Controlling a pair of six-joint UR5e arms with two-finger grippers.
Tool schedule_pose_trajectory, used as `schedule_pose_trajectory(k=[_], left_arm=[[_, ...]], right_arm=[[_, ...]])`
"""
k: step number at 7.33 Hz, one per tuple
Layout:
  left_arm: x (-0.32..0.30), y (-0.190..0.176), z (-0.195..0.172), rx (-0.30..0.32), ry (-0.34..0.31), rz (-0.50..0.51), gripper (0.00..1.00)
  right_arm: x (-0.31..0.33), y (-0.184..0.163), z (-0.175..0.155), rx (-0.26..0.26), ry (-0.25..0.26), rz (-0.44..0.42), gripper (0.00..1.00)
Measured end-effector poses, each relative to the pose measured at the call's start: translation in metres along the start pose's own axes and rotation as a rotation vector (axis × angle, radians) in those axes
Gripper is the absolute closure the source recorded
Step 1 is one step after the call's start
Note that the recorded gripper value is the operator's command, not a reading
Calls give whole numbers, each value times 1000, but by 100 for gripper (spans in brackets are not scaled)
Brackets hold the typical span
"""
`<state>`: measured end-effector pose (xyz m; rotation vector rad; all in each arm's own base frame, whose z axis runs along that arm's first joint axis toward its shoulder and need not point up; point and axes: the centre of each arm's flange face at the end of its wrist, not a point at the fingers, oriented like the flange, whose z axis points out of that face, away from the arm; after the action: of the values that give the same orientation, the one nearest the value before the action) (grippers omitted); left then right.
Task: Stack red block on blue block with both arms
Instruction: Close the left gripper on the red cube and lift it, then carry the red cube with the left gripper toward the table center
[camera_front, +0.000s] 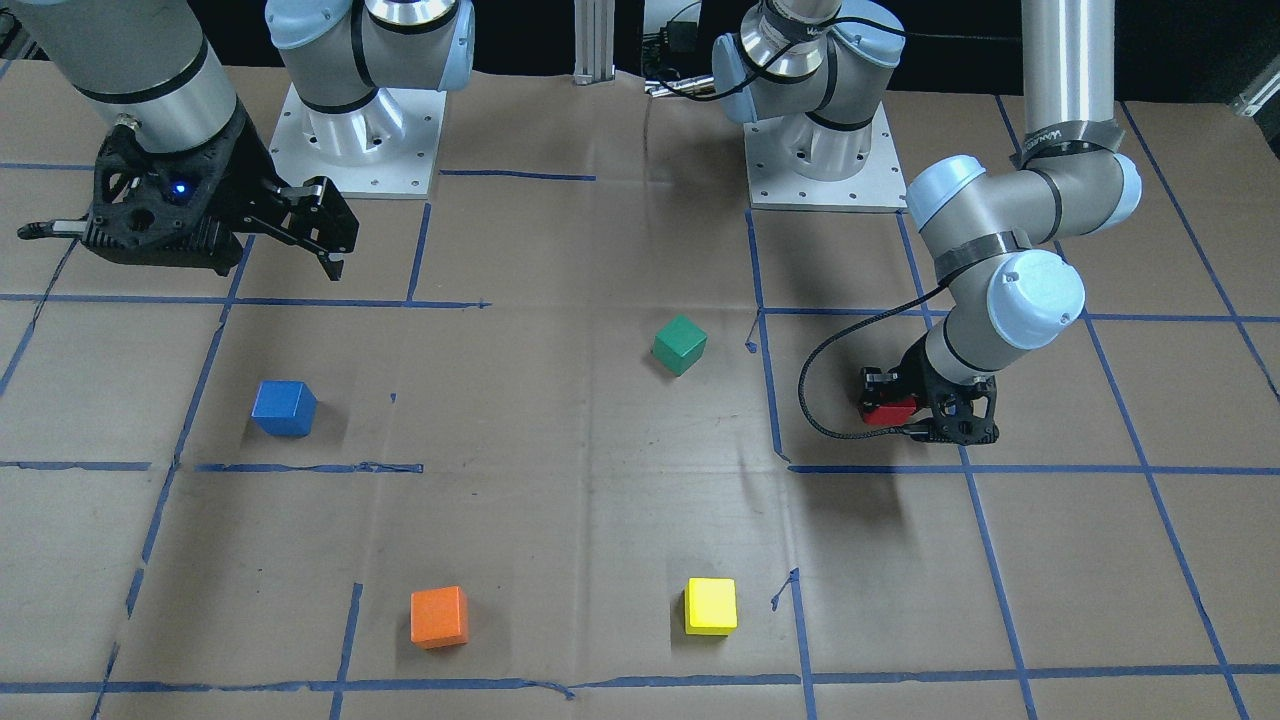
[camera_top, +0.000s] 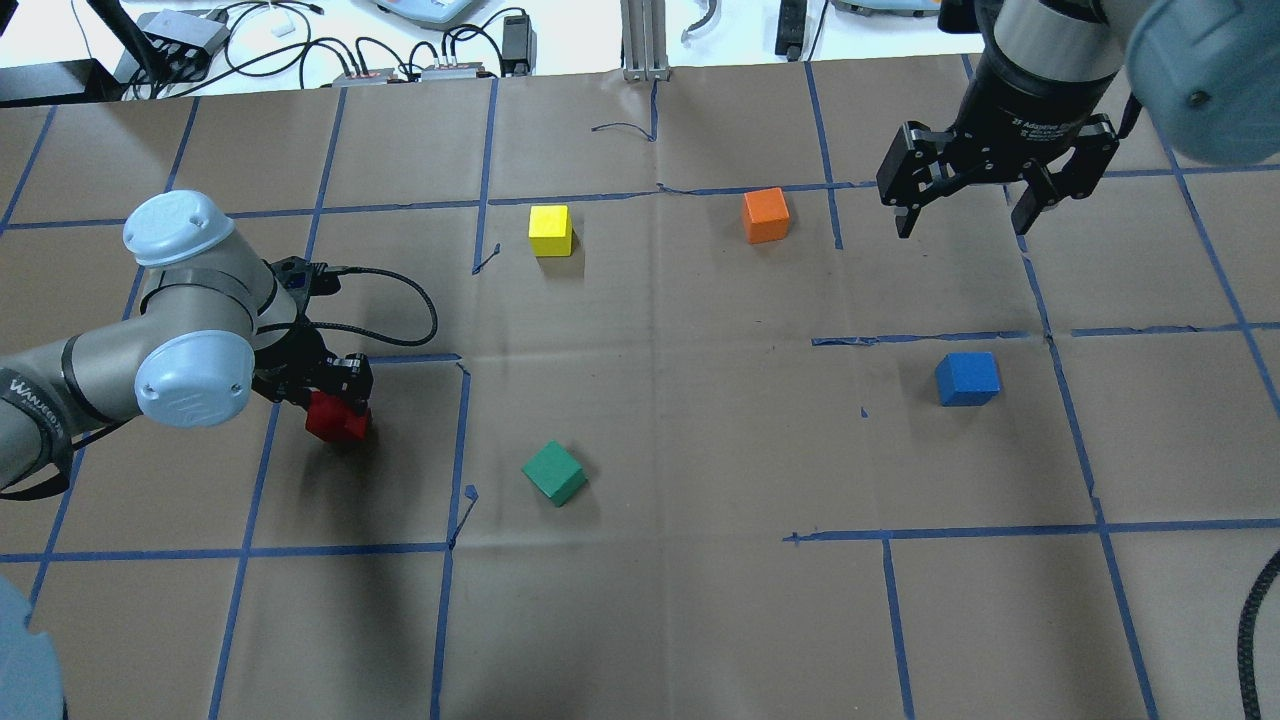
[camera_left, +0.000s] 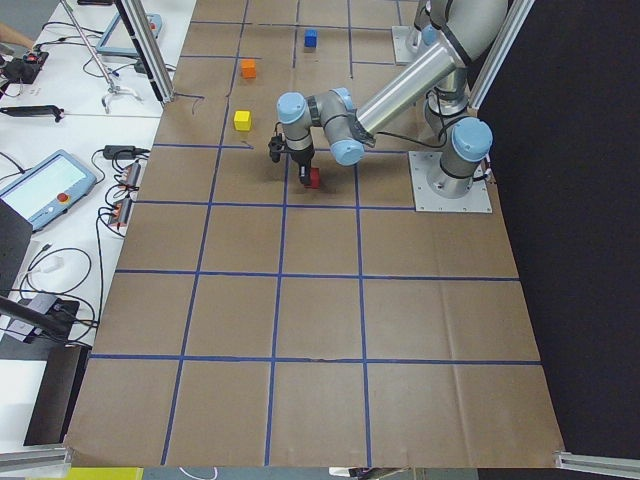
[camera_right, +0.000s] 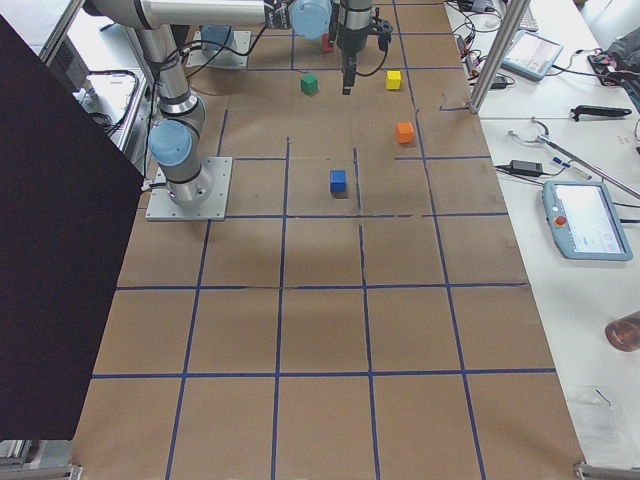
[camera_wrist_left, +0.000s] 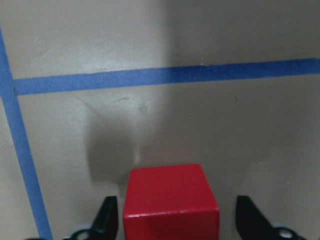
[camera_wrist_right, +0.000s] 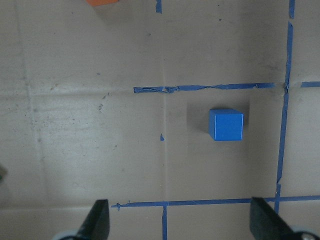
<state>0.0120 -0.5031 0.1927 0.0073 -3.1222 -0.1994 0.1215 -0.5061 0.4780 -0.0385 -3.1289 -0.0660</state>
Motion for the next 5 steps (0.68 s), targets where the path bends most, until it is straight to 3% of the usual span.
schedule_pose_trajectory(k=[3, 5], left_arm=[[32, 1, -49, 40, 8, -76, 92], [117, -8, -85, 73, 22, -55, 92]], right_arm=[[0, 0, 0, 1, 0, 0, 0], [0, 0, 0, 1, 0, 0, 0]])
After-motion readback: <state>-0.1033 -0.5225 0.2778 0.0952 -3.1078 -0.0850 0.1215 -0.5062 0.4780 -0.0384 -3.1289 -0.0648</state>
